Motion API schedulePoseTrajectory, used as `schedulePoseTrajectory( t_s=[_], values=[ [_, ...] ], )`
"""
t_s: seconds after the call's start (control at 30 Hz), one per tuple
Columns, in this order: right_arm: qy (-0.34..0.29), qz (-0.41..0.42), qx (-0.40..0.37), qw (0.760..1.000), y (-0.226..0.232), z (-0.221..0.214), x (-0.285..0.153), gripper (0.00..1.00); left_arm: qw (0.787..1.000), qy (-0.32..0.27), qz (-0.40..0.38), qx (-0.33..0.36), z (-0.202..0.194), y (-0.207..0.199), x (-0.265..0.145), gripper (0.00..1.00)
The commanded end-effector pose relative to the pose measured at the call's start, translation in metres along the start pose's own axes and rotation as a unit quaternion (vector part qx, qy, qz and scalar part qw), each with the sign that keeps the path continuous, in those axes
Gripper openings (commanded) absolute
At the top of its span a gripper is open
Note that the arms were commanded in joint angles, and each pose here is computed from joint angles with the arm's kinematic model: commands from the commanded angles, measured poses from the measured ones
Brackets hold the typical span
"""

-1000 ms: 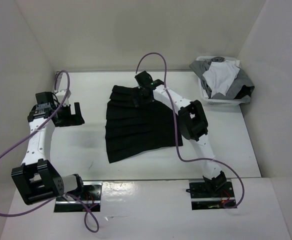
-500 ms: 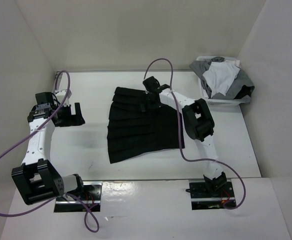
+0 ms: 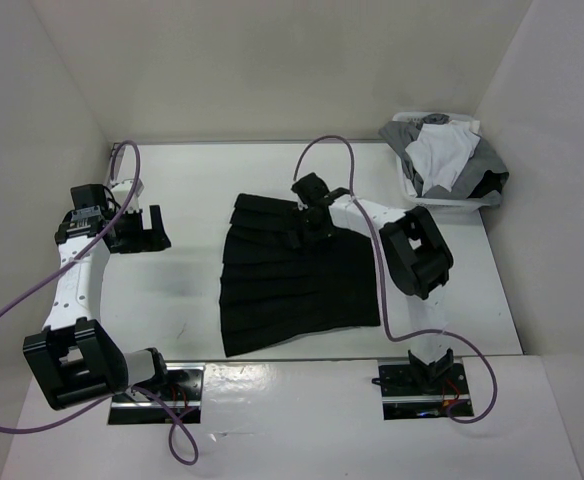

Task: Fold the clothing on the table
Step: Flatten the skirt out

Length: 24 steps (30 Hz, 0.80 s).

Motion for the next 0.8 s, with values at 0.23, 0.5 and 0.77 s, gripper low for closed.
schedulePoseTrajectory(
  t_s=[0.23, 0.5, 0.77],
  values=[
    [0.019, 0.057, -0.060, 0.996, 0.036, -0.029, -0.030, 0.99, 1.000, -0.016, -0.014, 0.015, 0.003, -0.003, -0.003, 1.00],
    [-0.114, 0.082, -0.098, 0.985, 0.051, 0.040, -0.125, 0.99, 0.994, 0.005, -0.101, 0.051, 0.021, -0.027, 0.023, 1.00],
    [-0.109, 0.022, -0.075, 0.991, -0.055, 0.040, -0.139, 0.98, 0.973, 0.010, -0.201, 0.113, 0.067, -0.065, 0.094, 0.97]
  ],
)
Point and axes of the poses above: each gripper's point midway between its finger pads, its own x axis out along the fingers, its own y axis along the line the jaws close on, z = x × y, the point moved 4 cm from there along -x, back along the fingers, and after that the axes turned 10 degrees about x, right-handed, at the moved point
